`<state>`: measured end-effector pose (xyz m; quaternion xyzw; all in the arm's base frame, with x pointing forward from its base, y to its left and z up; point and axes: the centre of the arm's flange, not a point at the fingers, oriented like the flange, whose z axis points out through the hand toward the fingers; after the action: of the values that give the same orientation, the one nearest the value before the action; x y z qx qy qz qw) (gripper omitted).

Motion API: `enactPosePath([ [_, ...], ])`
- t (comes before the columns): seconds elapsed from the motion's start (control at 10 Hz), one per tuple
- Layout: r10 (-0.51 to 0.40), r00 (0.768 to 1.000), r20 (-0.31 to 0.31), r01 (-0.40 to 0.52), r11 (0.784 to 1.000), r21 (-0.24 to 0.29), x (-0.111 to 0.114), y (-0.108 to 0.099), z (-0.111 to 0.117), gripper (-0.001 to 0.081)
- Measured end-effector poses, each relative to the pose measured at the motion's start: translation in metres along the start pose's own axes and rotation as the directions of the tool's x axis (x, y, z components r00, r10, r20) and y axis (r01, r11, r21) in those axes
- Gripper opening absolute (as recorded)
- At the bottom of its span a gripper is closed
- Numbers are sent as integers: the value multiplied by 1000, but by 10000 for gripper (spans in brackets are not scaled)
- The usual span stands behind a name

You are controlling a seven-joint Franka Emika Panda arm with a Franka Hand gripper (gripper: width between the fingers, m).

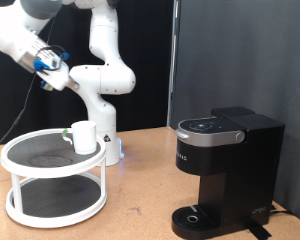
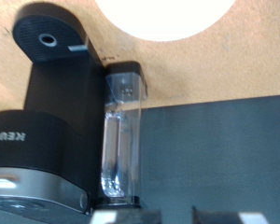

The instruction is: Make a cup of coffee with the keurig machine

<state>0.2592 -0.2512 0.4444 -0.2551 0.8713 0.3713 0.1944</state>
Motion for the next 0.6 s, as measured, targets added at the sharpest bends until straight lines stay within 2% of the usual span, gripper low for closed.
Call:
enactPosePath([
  [0.2,13,1000,8,-13,1000,21,16,-3,-16,0],
  [0.4,15,1000,6,-15,1000,-6,24,-5,-22,0],
  [0.6,18,1000,7,-18,1000,0,24,-7,-20,0],
])
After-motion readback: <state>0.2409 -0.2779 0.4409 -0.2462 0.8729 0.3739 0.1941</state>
